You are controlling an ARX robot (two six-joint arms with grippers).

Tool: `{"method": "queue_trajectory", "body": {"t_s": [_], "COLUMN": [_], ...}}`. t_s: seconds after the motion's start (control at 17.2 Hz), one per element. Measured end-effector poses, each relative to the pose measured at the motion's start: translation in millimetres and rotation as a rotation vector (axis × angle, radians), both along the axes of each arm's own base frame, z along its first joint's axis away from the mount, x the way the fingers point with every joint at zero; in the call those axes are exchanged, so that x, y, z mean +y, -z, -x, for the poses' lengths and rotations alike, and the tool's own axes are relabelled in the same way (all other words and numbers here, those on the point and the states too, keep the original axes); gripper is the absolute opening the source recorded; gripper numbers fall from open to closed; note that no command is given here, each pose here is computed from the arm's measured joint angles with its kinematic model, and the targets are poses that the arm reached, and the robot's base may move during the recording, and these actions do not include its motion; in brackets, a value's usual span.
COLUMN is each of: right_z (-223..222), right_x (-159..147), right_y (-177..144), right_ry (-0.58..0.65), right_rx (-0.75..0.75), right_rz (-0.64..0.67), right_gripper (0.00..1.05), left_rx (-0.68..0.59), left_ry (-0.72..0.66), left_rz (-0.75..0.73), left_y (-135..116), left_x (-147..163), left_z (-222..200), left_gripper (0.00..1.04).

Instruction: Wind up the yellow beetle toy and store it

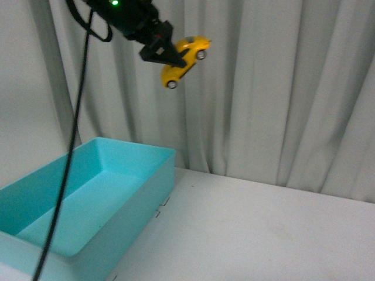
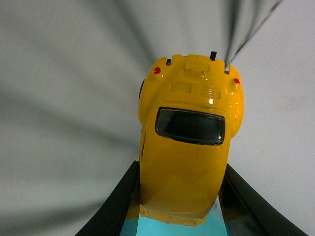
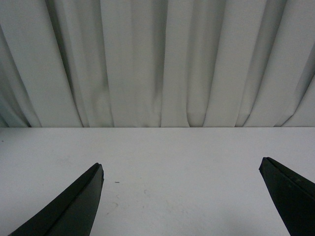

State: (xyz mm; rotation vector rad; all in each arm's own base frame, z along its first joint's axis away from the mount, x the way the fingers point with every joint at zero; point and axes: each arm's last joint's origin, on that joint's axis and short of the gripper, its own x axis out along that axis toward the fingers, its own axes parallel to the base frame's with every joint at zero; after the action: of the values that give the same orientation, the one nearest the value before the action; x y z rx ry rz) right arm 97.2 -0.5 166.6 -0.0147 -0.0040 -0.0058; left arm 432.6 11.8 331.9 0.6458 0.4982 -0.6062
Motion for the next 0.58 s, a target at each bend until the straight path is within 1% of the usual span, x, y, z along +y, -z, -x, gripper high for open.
{"method": "queue_trajectory", "body": {"t_s": [0.06,0.12,0.23,0.29,0.41,0.52,0.58], "right_z": [0,0,0,0,0,0,0], "right_x": [0,0,0,0,0,0,0], "right_y": [0,0,0,0,0,0,0], "right_ry": [0.0,0.0,0.0,0.0,0.0,0.0,0.0], "right_rx": [0.0,0.0,0.0,0.0,0.0,0.0,0.0], "right_rz": [0.0,0.0,0.0,0.0,0.0,0.0,0.0], "right_gripper": [0.98,0.98,0.98,0.98,0.98,0.98,0.98], "left_rx": [0.06,0.12,0.203,0.247,0.327,0.365,0.36], "left_ry": [-0.16,-0.301,-0.457,-0.517,-0.579,-0.612,-0.636], "left_rz": [0.01,0.012,0.026,0.036,0.007,-0.015,-0.021], "left_y": [10,29,60,81,116,138,147], "left_x": [33,60,89,97,96,94,95], "left_z": [4,8,18,25,37,40,38], "left_gripper": [0.39,0.39,0.39,0.39,0.39,0.39,0.39]}}
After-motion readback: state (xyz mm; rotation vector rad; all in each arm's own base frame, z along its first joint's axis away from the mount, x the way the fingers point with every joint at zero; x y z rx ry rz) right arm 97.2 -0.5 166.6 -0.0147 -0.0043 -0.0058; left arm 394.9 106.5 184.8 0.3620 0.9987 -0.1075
